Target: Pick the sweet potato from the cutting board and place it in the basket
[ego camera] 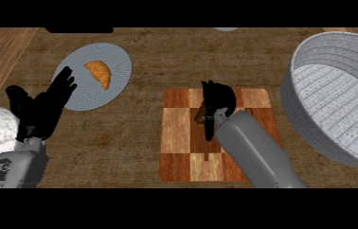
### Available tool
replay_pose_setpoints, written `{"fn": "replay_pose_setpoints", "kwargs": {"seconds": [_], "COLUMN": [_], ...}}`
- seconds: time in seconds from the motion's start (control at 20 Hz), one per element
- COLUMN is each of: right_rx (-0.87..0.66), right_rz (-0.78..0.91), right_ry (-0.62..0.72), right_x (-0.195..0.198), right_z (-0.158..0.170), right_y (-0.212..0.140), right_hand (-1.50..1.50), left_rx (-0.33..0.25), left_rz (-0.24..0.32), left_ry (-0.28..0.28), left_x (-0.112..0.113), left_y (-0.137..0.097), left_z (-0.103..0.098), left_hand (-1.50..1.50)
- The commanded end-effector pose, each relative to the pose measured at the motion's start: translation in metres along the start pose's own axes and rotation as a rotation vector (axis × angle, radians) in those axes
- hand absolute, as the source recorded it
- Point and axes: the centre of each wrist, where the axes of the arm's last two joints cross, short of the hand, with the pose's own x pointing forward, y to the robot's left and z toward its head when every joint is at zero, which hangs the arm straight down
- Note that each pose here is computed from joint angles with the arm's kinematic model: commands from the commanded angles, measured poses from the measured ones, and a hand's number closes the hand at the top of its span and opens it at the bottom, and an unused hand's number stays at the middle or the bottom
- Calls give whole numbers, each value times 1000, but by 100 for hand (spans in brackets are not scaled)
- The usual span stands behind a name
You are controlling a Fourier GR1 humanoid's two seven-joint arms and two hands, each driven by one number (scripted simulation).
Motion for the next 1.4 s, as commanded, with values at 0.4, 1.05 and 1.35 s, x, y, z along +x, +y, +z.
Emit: {"fn": "replay_pose_setpoints", "kwargs": {"seconds": [0.4,1.05,1.35], "right_rx": [46,1,-15], "right_rz": [140,-43,-170], "right_ry": [-12,-595,-712], "right_x": [13,-12,-71], "right_z": [-10,71,139], "right_y": [37,119,161], "right_hand": [150,150,150], "left_rx": [3,83,103], "left_rz": [9,14,4], "left_ry": [-8,64,40], "left_x": [24,-26,-18], "left_y": [11,22,32], "left_z": [-20,11,14], "left_hand": [0,0,0]}}
